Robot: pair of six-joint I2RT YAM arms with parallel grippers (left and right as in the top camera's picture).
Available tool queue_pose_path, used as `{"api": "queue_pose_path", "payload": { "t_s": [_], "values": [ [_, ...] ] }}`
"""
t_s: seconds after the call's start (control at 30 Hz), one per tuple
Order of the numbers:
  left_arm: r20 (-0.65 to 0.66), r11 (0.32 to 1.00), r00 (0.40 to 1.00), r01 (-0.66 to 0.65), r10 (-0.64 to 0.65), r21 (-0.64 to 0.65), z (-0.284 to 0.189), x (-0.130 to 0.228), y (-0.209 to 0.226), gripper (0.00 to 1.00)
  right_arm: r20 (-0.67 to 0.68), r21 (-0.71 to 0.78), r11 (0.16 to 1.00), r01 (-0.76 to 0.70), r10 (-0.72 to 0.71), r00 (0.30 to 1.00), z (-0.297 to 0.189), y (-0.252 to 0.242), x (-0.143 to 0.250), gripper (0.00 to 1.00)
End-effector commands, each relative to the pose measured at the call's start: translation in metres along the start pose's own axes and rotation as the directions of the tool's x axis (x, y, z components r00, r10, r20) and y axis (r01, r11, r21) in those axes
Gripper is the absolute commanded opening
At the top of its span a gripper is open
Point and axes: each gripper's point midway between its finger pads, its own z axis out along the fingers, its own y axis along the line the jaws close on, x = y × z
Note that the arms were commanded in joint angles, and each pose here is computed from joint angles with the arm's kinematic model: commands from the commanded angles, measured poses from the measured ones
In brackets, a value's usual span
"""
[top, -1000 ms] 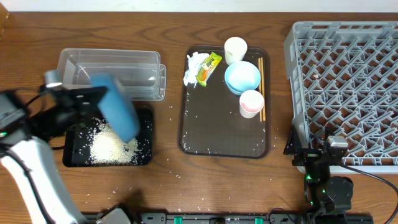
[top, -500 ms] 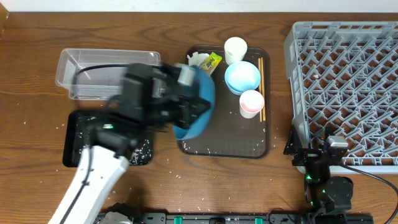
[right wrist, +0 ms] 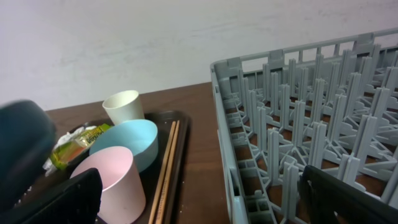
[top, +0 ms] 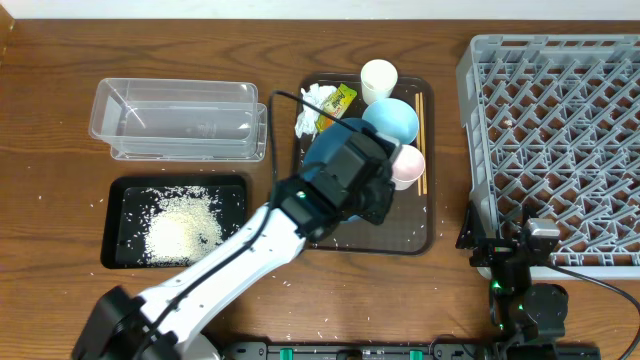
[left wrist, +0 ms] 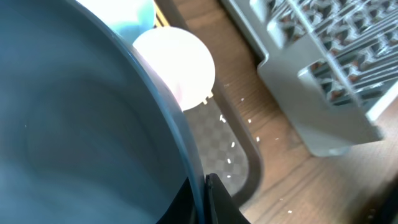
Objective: Sort waste into correct bins and load items into the dishwasher rack
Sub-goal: 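Carry the teal plate back and set it on the brown tray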
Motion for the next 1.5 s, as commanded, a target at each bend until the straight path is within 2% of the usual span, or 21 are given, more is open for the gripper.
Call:
{"api": "queue_pose_path", "payload": {
  "t_s": [0.0,0.57,0.8,0.93,1.07,1.23,1.3,1.47],
  "values": [
    [-0.017,0.998,0.999,-0.029,0.028,-0.051,0.012,0.004,0.011,0.06,0.005,0.015,1.0,0.013,-0.013,1.0,0.0,-0.003,0.0,0.99],
    [-0.156,0.992,0.988,-0.015,-0.005,-0.127,0.042,0.04,0.032,0.06,0.005,0.014,1.0,0.013,-0.013,1.0,0.0,-0.003,0.0,0.99],
    [-0.163,0.994,0.987,-0.007,-0.011,-0.111,0.043,0.042,0.029,0.07,0.005,0.014,1.0,0.013,-0.013,1.0,0.0,-0.003,0.0,0.99],
    [-0.173,0.997,0.985,-0.002,-0.011,-0.078,0.043,0.044,0.024,0.21,0.005,0.014,1.0,0.013,-0.013,1.0,0.0,-0.003,0.0,0.99],
    [-0.171,0.997,0.985,-0.003,-0.01,-0.078,0.042,0.043,0.023,0.22,0.005,0.015,1.0,0.013,-0.013,1.0,0.0,-0.003,0.0,0.99],
    [-0.131,0.996,0.991,-0.006,-0.007,-0.093,0.035,0.03,0.024,0.23,0.005,0.014,1.0,0.013,-0.013,1.0,0.0,-0.003,0.0,0.99],
    [-0.074,0.987,0.997,-0.012,0.0,-0.159,0.025,0.016,0.034,0.29,0.005,0.015,1.0,0.013,-0.013,1.0,0.0,-0.003,0.0,0.99],
    [0.1,0.941,0.995,0.032,0.002,-0.338,-0.017,-0.025,0.069,0.38,0.005,0.014,1.0,0.013,-0.013,1.0,0.0,-0.003,0.0,0.99]
  ]
}}
